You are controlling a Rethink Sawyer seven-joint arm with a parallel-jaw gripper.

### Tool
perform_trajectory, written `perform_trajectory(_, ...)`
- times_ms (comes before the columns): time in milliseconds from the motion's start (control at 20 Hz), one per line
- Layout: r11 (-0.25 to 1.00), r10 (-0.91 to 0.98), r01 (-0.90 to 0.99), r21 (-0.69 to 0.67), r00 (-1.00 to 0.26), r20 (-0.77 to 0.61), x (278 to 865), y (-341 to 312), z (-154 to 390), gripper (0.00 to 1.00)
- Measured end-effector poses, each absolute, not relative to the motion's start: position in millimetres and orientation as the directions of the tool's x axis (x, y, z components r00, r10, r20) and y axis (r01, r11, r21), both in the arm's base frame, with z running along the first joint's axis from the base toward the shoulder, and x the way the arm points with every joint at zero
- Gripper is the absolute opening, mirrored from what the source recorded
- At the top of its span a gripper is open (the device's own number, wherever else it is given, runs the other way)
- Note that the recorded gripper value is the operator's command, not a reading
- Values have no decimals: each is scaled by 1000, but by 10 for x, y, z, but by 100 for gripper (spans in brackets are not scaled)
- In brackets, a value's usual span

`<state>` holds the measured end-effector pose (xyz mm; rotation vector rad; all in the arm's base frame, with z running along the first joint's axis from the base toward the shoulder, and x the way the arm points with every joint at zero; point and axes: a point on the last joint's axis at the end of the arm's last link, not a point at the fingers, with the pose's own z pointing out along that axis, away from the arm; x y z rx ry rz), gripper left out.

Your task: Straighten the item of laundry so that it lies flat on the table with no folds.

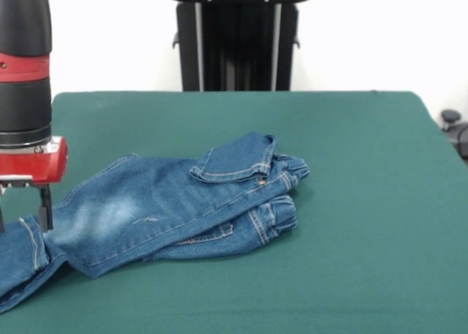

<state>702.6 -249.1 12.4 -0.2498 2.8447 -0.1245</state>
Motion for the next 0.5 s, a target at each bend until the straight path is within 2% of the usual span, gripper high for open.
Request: perform_trajectory(500, 982, -181, -161, -97, -948, -261, 6992, -2450, 26, 100)
